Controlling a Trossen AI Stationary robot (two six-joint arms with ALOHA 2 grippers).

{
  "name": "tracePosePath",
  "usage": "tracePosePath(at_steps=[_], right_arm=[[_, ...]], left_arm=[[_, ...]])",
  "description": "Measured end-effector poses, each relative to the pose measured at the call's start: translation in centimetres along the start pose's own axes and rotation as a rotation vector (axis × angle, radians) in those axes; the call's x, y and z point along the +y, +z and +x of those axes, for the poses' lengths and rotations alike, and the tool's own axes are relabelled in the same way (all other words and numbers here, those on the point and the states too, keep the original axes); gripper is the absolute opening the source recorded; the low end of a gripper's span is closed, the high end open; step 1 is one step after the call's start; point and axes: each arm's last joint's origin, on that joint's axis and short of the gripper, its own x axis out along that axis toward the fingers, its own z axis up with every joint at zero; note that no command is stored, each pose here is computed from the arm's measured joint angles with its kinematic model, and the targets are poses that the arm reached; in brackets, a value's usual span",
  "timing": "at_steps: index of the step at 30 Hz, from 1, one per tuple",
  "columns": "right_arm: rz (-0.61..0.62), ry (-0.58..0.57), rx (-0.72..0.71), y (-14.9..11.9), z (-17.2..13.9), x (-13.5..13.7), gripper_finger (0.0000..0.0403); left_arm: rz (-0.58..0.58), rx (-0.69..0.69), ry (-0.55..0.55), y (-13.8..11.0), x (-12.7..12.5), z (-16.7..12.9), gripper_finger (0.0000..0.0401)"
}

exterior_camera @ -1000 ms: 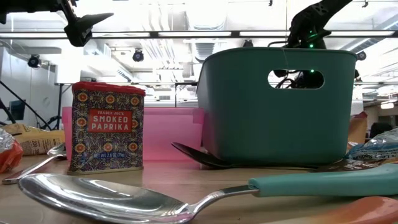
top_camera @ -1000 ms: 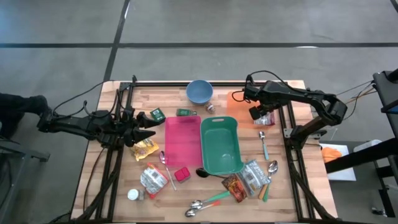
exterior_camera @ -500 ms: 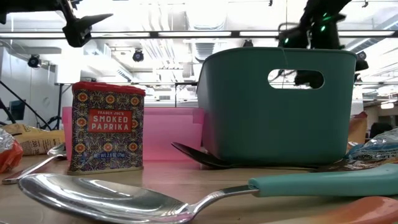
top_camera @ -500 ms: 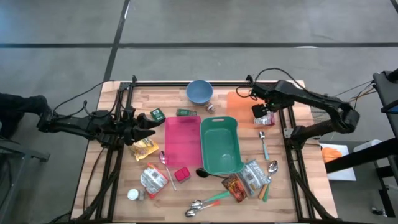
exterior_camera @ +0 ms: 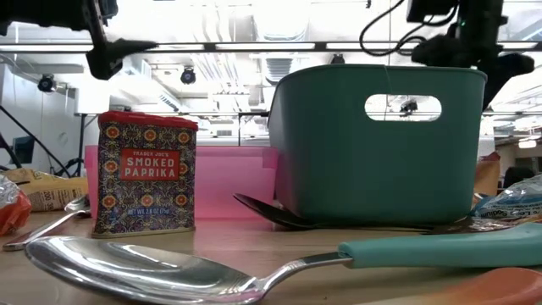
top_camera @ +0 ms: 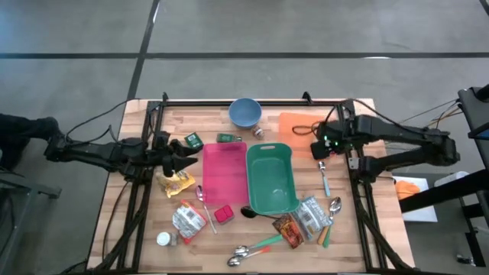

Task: Pick & Place Food Item
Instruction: Put the blue spoon into the green bin

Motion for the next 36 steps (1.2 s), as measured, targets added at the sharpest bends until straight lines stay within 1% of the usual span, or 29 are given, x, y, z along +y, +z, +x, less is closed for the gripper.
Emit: tracePosePath(at_steps=[3, 8, 11, 16, 18, 23, 27, 30, 33, 36], right_arm=[[-0.032, -0.012, 0.045, -1.5, 0.3, 1.1, 0.0264], [-0.072, -0.058, 0.074, -3.8, 1.0, 2.7, 0.0264], [-0.098, -0.1, 0.086, -4.7, 1.8, 3.4, 0.0264], [-0.117, -0.17, 0.156, -6.0, 3.6, 3.3, 0.0264], [-0.114, -0.161, 0.18, -6.5, 4.4, 3.3, 0.0264], [-0.077, -0.084, 0.225, -7.6, 6.4, 3.2, 0.0264], [-0.071, -0.093, 0.24, -8.3, 7.5, 2.9, 0.0263], [-0.075, -0.111, 0.242, -8.6, 8.4, 2.4, 0.0249], [-0.076, -0.12, 0.242, -8.8, 9.6, 1.8, 0.0219], [-0.075, -0.098, 0.241, -9.0, 10.5, 1.6, 0.0187]], left_arm=[[0.041, 0.014, 0.038, -0.3, 0.2, 0.6, 0.0386], [0.049, 0.047, 0.07, -0.8, 0.4, 1.3, 0.0386], [0.05, 0.049, 0.057, -0.9, 0.3, 1.6, 0.0386], [0.044, 0.042, 0.009, -0.7, 0.0, 1.6, 0.0386], [0.041, 0.046, -0.011, -0.6, -0.1, 1.6, 0.0386], [0.04, 0.05, -0.017, -0.6, -0.1, 1.6, 0.0386], [0.036, 0.052, -0.017, -0.6, -0.1, 1.6, 0.0386], [0.04, 0.053, -0.019, -0.6, -0.1, 1.6, 0.0386], [0.041, 0.052, -0.018, -0.6, -0.1, 1.6, 0.0386], [0.041, 0.052, -0.018, -0.6, -0.1, 1.6, 0.0386]])
